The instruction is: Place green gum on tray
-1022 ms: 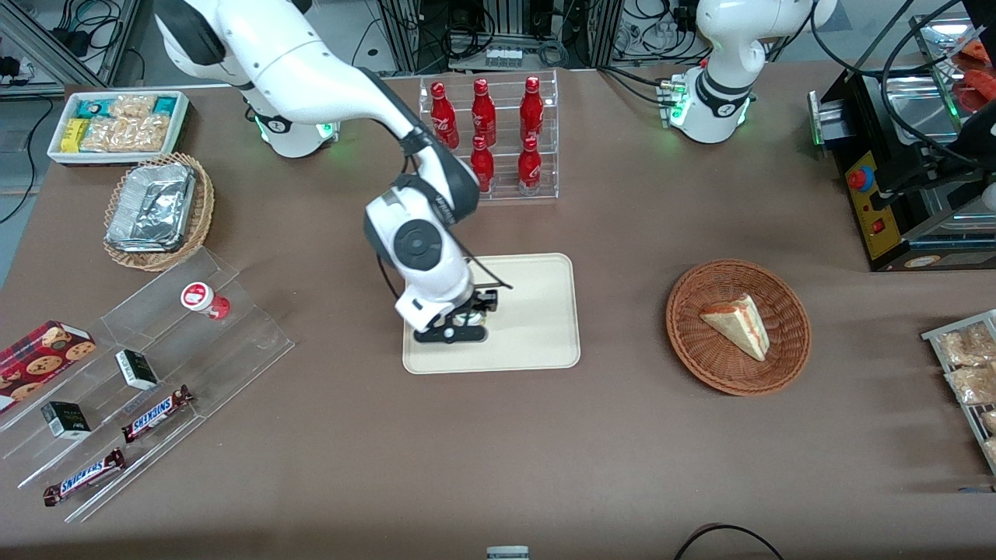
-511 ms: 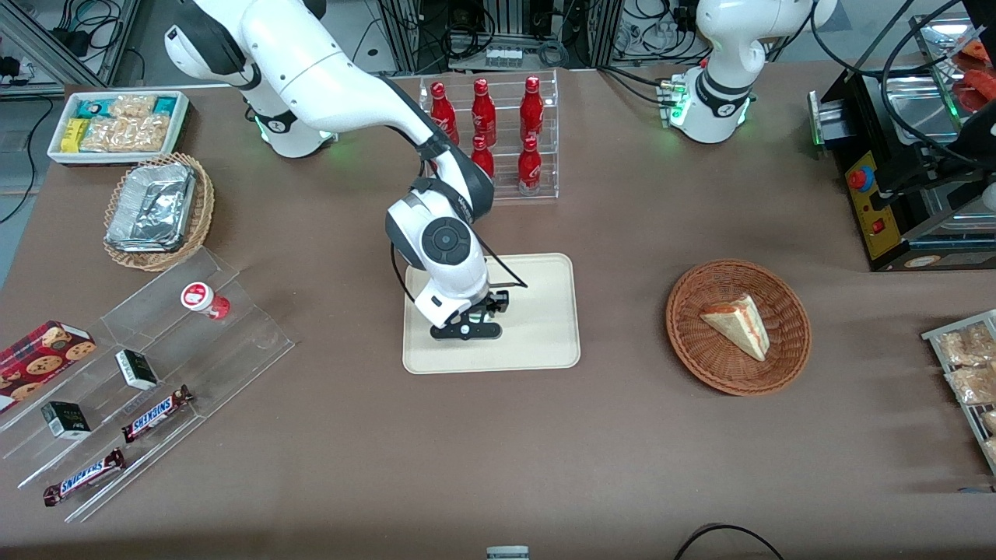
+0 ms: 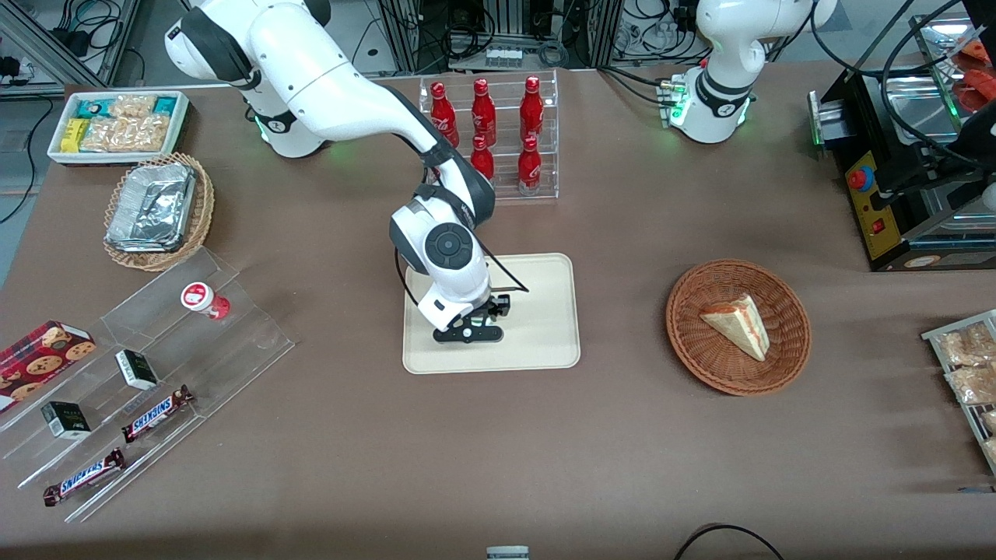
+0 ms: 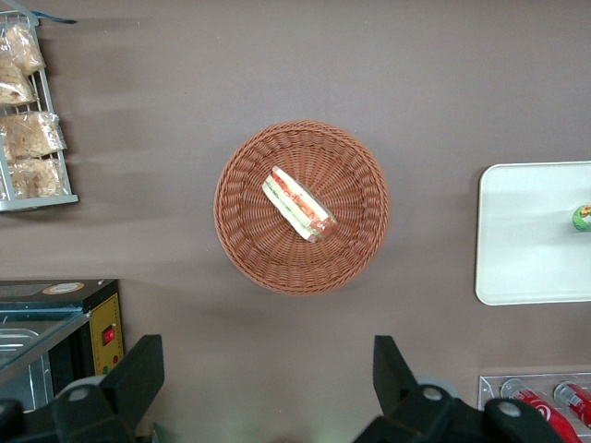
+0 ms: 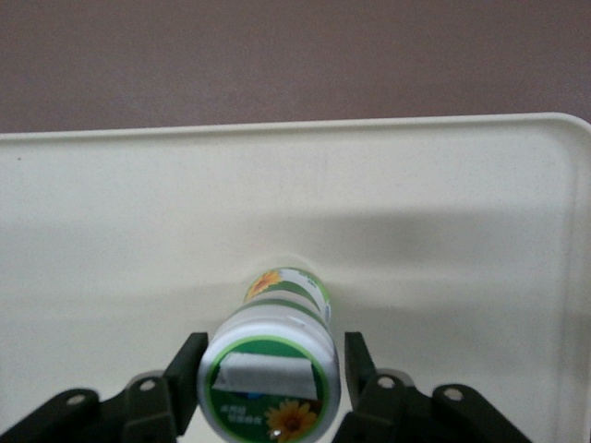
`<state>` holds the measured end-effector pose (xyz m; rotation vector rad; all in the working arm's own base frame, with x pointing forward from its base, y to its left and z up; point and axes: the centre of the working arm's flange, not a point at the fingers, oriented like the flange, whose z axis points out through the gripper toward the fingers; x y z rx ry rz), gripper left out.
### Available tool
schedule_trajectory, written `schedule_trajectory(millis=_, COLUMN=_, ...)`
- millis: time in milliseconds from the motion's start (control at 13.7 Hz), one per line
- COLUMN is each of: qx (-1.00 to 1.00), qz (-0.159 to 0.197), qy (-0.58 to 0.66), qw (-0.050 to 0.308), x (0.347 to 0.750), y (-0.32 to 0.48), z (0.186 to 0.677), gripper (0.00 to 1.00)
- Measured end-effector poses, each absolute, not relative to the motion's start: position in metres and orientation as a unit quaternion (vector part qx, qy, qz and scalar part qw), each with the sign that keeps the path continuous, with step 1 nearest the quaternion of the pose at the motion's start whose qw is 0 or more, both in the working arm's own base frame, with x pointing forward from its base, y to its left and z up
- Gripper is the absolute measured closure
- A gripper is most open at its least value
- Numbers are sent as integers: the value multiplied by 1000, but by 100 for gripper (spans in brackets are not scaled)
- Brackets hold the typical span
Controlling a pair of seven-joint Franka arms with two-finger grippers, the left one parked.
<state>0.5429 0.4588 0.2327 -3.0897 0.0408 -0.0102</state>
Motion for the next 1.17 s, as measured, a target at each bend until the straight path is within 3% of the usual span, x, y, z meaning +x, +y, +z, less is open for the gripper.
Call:
schedule_trajectory(millis=219, qx=-1000, qz=-10, qy=7, qw=22, x=544, y=459, z=233, gripper=1)
schedule_trajectory(millis=584, qx=-1000, qz=-12, qy=6, qw=21, x=548, y=459, z=247, gripper=0)
schedule_trajectory(millis=1168, qx=-999, qz=20, qy=-28, qw=0, x=546, y=428, z=361, gripper=0)
